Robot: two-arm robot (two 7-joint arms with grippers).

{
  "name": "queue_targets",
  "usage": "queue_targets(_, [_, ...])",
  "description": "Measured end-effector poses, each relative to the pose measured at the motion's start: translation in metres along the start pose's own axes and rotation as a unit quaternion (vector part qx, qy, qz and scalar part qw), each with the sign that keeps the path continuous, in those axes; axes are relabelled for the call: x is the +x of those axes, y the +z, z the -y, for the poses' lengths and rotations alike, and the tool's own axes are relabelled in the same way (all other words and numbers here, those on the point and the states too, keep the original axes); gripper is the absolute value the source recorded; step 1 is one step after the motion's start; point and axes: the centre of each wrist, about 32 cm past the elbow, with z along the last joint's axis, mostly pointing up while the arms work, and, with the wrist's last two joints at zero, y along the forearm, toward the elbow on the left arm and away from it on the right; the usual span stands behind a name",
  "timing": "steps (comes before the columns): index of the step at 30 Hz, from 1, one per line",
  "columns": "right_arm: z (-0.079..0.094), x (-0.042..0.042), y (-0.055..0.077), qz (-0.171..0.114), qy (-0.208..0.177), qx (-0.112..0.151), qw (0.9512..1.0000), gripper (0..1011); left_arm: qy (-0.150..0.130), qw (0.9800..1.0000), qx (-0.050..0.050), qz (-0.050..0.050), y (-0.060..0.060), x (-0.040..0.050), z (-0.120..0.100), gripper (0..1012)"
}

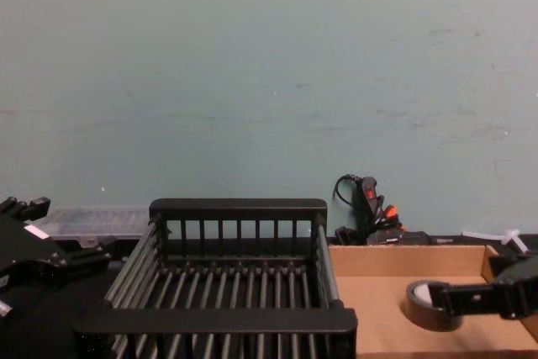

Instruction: Pick up the white tape and place it into the black box , Pick up the silver tape and place it into the brown box.

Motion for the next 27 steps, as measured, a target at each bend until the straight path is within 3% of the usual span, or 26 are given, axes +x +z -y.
queue_targets(8, [0.011, -0.0162, 0.001, -0.005, 0.024, -0.024, 0.9994, 1002, 0.0, 1.0, 0.0, 0.0, 0.0, 0.0, 0.0, 1001])
queue_targets(16, [0.016, -0.0335, -0.007, -0.014, 0.055, -0.053, 0.997, 1002, 0.0, 1.0, 0.0, 0.0, 0.0, 0.0, 0.0, 1001])
queue_targets(27, [0.016, -0.0467, -0.016, -0.013, 0.079, -0.081, 0.9935, 1002, 0.0, 1.0, 0.0, 0.0, 0.0, 0.0, 0.0, 1001])
